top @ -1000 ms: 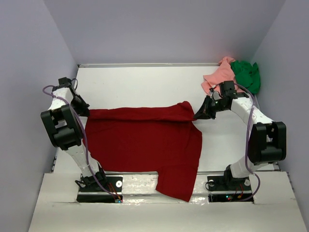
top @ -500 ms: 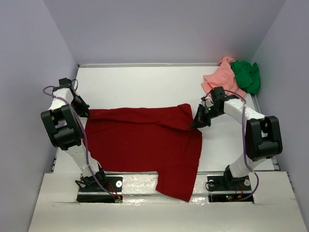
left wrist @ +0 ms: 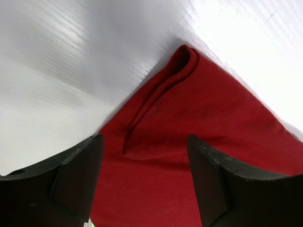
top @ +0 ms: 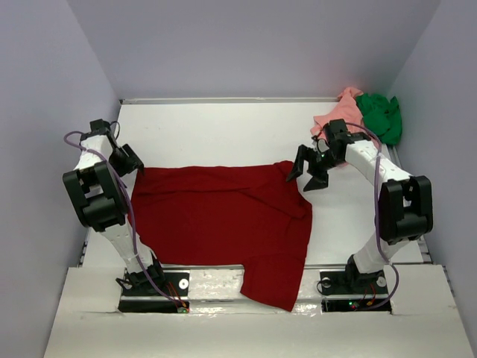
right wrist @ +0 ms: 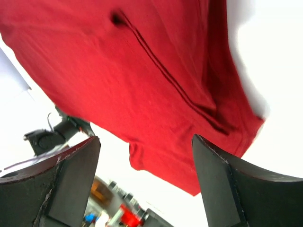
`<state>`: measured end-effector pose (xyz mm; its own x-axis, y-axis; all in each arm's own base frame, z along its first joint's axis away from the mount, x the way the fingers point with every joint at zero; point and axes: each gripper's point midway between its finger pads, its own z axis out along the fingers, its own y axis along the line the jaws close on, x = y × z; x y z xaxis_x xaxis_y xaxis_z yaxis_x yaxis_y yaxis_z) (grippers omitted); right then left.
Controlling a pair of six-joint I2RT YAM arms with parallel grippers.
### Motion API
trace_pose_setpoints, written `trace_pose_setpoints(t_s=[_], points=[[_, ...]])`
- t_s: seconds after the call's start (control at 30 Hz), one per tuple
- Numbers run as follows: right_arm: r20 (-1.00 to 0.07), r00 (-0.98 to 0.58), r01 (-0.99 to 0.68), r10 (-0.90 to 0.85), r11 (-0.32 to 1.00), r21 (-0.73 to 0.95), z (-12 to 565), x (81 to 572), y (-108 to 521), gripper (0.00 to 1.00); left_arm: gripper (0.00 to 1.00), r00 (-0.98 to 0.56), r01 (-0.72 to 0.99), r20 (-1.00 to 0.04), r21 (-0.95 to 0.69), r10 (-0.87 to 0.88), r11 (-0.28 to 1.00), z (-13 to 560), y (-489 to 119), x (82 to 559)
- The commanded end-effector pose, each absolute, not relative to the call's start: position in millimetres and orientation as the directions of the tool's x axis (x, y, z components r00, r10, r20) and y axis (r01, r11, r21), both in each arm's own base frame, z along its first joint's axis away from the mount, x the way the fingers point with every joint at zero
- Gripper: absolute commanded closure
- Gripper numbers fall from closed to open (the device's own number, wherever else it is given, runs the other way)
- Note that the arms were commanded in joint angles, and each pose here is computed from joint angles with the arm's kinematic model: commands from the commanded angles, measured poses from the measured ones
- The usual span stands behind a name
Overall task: Fold and stack the t-shirts
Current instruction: Fold the flattened tshirt in 1/3 of the way
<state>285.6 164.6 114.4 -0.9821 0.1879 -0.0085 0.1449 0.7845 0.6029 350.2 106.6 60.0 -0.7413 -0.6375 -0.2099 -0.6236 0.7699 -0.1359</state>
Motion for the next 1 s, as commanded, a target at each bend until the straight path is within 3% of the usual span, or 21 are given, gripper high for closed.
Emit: trace_pose_setpoints(t_s=[0.0, 0.57, 0.93, 0.97], points=[[-0.113, -0.976, 0.093, 0.186, 0.824, 0.559, 130, 315, 159, 0.16, 0.20, -0.697, -0.633, -0.313, -0.155, -0.645, 0.759, 102, 121, 363], [-0.246, -0.947, 0.017, 0.204, 0.800, 0.600, 100, 404, 154, 0.17, 0.21, -0.673, -0.601, -0.348, -0.258, -0.653, 0.757, 99, 125, 413], [-0.280, -0.931, 0.003, 0.232, 0.774, 0.633, 98, 459, 152, 0.24, 0.21, -0.659, -0.600, -0.362, -0.275, -0.659, 0.751, 84, 126, 424], [-0.272, -0.933, 0.008, 0.235, 0.771, 0.637, 95, 461, 153, 0.28, 0.21, -0.660, -0.601, -0.360, -0.274, -0.660, 0.751, 83, 126, 424]])
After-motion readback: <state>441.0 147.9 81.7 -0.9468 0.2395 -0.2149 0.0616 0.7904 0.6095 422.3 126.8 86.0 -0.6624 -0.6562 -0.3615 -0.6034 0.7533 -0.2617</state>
